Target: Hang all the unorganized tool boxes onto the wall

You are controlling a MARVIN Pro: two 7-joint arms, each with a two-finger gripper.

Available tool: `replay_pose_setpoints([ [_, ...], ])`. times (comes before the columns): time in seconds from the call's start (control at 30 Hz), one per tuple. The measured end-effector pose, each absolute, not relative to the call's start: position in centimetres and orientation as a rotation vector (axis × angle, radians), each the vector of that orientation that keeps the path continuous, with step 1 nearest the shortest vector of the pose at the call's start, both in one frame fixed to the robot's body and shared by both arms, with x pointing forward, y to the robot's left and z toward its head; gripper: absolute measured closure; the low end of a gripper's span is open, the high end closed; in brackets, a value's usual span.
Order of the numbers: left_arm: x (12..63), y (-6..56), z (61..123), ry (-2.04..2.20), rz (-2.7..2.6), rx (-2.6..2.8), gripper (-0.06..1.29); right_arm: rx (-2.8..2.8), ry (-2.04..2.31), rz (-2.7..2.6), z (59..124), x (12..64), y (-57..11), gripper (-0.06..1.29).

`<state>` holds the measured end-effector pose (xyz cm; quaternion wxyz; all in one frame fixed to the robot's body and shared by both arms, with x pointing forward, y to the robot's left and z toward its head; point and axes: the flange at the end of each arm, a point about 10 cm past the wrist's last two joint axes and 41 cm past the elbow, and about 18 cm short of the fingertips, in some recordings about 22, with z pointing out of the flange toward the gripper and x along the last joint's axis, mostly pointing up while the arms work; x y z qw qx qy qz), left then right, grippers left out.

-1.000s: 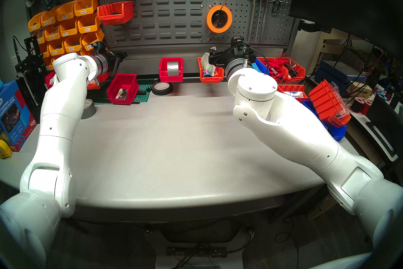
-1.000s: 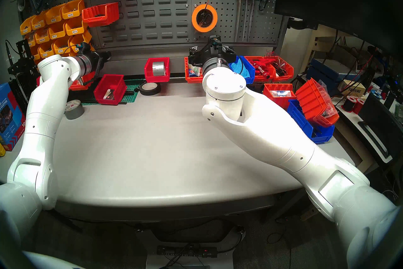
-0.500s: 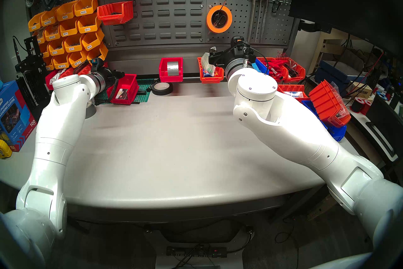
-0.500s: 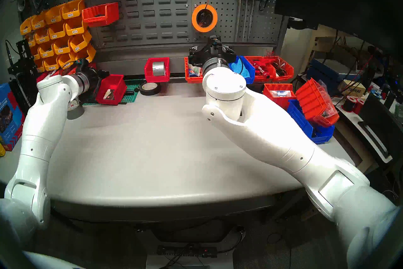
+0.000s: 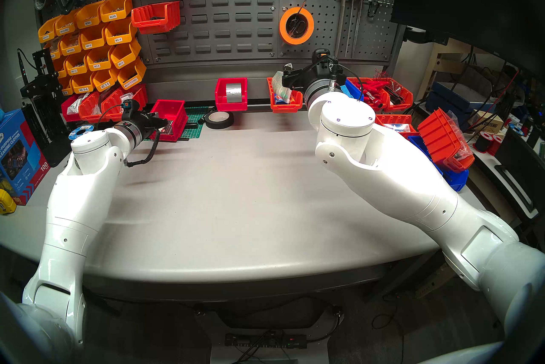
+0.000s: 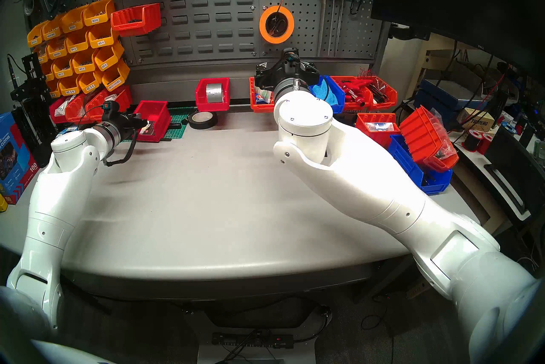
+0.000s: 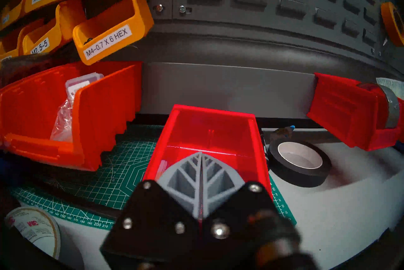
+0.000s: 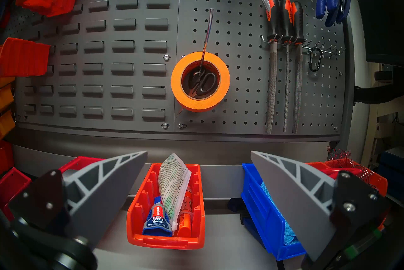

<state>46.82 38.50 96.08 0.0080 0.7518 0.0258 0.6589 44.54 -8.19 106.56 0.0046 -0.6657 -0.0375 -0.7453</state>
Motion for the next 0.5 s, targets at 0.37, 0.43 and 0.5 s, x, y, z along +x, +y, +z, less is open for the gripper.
replay_pose_setpoints([
  [0.37, 43.9, 38.2, 94.6, 0.076, 2.166, 2.262, 1.25, -2.085, -0.118, -2.335, 106.6, 44.5, -8.2, 0.00],
  [0.43, 43.6, 38.2, 94.2, 0.076, 2.167, 2.261, 1.25, -2.085, -0.118, -2.335, 106.6, 44.5, -8.2, 0.00],
  [0.5, 43.4, 38.1, 93.9, 0.077, 2.168, 2.260, 1.25, -2.085, -0.118, -2.335, 106.6, 44.5, -8.2, 0.00],
])
